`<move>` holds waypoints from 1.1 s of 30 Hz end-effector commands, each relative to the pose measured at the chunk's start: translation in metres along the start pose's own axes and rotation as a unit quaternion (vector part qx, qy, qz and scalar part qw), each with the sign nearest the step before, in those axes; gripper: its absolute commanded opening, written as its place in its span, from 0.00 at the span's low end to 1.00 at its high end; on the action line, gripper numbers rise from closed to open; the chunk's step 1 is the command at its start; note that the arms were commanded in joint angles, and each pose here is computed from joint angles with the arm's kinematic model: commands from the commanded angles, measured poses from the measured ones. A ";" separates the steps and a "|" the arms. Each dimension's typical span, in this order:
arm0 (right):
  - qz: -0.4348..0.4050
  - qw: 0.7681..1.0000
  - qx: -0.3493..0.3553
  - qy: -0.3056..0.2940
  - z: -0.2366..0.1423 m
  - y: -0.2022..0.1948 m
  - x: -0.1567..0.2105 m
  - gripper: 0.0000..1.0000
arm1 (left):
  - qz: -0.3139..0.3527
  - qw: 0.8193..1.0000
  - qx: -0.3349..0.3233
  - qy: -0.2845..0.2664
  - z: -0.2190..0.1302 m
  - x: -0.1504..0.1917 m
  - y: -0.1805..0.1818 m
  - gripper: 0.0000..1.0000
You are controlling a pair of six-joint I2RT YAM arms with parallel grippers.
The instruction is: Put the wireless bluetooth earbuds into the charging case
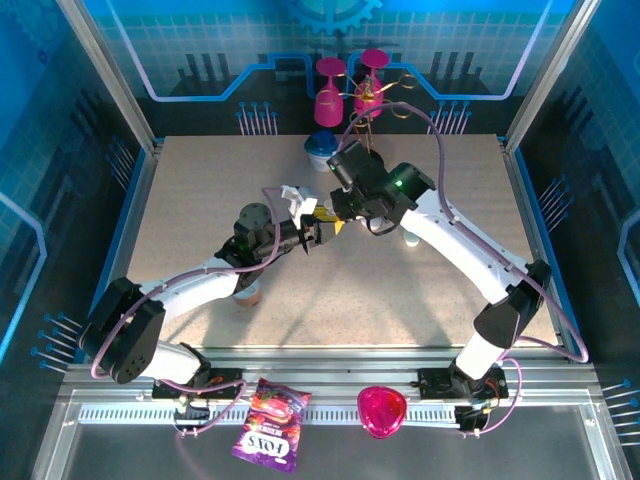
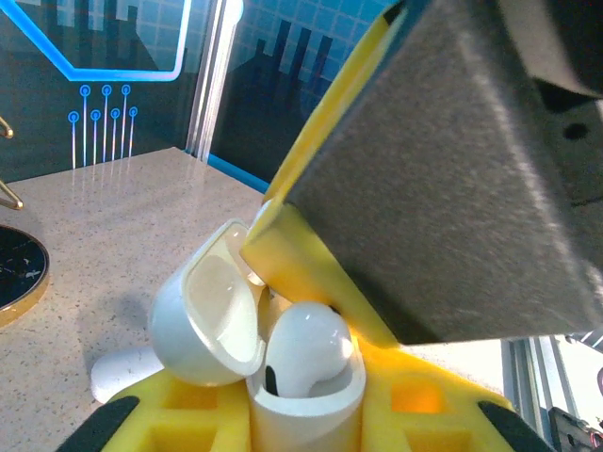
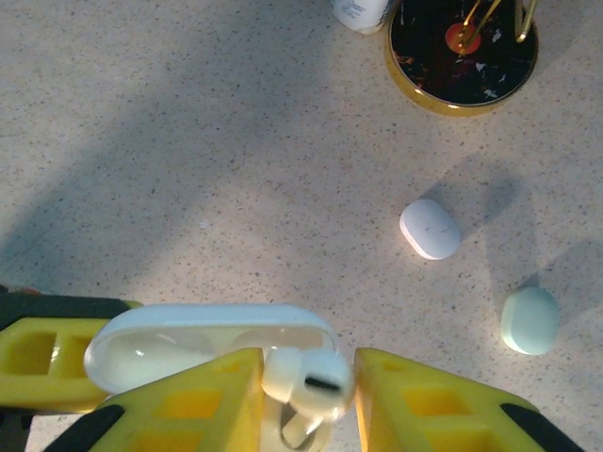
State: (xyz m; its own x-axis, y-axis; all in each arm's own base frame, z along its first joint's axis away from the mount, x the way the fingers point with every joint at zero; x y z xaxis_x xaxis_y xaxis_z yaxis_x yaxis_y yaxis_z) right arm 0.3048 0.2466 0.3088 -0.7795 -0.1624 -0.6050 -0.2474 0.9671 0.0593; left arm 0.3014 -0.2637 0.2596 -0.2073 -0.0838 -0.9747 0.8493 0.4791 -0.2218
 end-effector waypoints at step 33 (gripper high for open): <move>0.183 0.954 -0.227 -0.064 -0.042 -0.040 0.000 0.55 | 0.117 0.985 0.075 -0.100 -0.008 -0.014 -0.011 0.00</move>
State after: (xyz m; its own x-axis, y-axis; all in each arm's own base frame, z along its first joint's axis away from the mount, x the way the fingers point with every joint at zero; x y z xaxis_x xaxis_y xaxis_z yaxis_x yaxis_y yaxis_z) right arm 0.2901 0.1924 0.3259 -0.7860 0.1711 -0.5940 -0.1800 0.8559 0.4847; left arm 0.3031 -0.2591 0.2586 -0.0340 -0.1286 -0.9911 0.8944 0.4387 -0.0876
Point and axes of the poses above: each hand's point on the last joint's axis, 136 mm out from that joint toward the fingers, its own z axis out along the fingers, its own y axis along the line the jaws close on, x = y × z, the point moved 4 cm from there along -z, back along the fingers, and after that the axes turned 5 degrees about z, right-handed, at the moved point
